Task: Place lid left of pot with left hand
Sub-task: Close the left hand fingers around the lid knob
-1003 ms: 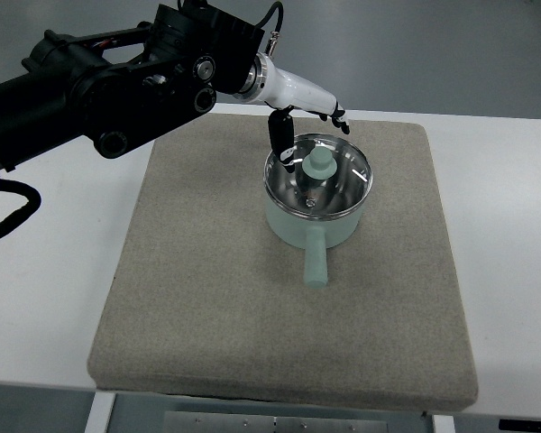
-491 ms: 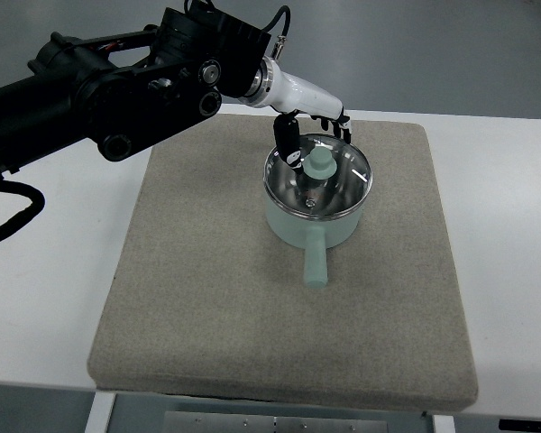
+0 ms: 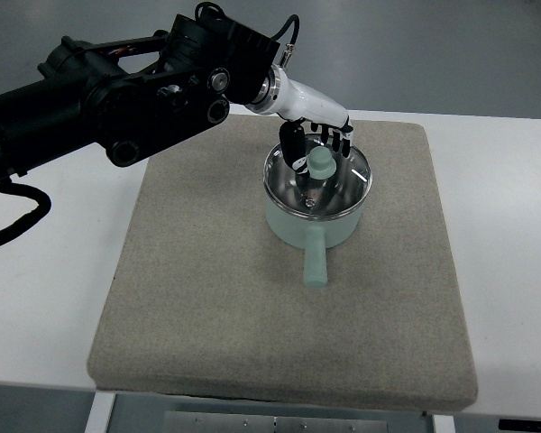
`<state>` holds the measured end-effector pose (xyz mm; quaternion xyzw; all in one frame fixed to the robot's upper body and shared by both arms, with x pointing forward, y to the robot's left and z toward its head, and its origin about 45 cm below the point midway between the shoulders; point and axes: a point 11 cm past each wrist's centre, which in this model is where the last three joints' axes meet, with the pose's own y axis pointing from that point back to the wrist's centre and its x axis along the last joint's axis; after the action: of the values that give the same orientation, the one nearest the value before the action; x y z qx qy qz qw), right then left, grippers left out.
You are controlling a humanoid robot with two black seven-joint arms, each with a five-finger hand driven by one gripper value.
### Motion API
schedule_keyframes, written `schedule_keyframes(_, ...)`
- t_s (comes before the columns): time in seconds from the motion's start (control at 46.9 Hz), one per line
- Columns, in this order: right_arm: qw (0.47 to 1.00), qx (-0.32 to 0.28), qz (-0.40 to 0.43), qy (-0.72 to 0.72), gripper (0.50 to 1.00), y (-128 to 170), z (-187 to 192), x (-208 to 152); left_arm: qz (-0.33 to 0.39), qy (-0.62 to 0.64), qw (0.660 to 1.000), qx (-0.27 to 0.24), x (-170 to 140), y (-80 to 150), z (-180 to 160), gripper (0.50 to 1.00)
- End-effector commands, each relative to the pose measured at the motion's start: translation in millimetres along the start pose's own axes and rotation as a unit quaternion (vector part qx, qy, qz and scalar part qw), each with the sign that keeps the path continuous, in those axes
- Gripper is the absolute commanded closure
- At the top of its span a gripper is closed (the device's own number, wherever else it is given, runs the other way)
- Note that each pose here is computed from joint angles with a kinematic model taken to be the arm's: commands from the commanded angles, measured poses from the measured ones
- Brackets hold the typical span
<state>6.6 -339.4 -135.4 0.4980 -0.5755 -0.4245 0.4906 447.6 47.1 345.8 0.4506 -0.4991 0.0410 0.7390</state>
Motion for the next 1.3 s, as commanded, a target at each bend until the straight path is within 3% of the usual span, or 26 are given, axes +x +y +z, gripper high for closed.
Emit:
schedule_keyframes(0.0,1.000,0.000,0.000,0.000,0.576,0.0,0.0,0.0,0.000,0.000,1.000,-0.001,0.1,0.0,0.2,0.776)
schedule_keyframes(0.405,1.000,0.000,0.000,0.000,0.576,0.0,0.0,0.0,-0.001,-0.018,1.000,0.010,0.3,0.6,-1.9,0.802)
schedule_keyframes(0.789,1.000,0.000,0.000,0.000,0.576,0.0,0.0,0.0,-0.001,-0.020,1.000,0.010,0.5,0.7,-0.9,1.000)
schedule_keyframes(1.28,1.000,0.000,0.000,0.000,0.576,0.0,0.0,0.0,0.006,-0.038,0.999,0.017,8.2,4.1,0.8,1.000)
